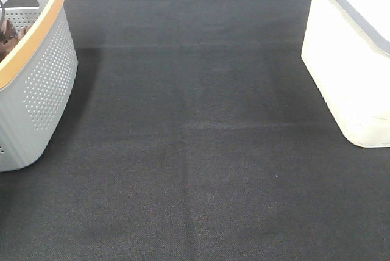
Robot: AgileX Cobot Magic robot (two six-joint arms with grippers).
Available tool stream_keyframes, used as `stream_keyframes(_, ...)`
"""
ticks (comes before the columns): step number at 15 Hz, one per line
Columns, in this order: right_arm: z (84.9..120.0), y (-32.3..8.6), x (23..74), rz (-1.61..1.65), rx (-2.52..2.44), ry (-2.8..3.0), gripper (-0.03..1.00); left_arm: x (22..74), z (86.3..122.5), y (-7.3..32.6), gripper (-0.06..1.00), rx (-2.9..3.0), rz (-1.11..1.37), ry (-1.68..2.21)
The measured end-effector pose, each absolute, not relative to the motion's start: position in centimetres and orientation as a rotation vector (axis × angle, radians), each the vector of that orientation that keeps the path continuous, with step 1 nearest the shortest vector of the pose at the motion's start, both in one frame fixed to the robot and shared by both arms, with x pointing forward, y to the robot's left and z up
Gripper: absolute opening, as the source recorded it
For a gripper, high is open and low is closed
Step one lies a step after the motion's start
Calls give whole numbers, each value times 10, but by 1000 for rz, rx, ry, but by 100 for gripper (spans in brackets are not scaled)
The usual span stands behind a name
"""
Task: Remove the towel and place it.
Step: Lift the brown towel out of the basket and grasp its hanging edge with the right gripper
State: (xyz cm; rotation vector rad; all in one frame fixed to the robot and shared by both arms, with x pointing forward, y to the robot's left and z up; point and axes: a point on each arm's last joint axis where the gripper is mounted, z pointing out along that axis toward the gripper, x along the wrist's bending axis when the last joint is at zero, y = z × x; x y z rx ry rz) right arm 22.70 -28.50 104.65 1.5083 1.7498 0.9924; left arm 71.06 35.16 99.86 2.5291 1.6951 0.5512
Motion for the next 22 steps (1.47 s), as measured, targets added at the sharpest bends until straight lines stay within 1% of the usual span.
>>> stream_keyframes(2,1046,-285,227,992,1508,1750,67,707,1029,352,0,2422,584,1788)
stream_keyframes(5,1046,-285,227,992,1508,1750,67,694,1085,350,0,2312,674,1803)
stream_keyframes(6,1046,-285,227,992,1508,1750,67,694,1085,350,0,2312,674,1803)
stream_keyframes(7,1046,-285,227,992,1508,1750,67,685,1112,349,0,2266,727,1783)
stream_keyframes(12,1047,-285,227,997,1509,1751,67,643,1197,336,0,2048,856,1641)
stream_keyframes(15,1047,-285,227,998,1509,1751,67,613,1250,324,0,1829,949,1470)
stream_keyframes(16,1047,-285,227,998,1509,1751,67,599,1275,318,0,1711,986,1380)
stream_keyframes(19,1047,-285,227,998,1509,1751,67,576,1312,307,0,1497,997,1227)
stream_keyframes(22,1047,-284,227,1006,1509,1753,67,569,1326,295,0,1378,883,1117)
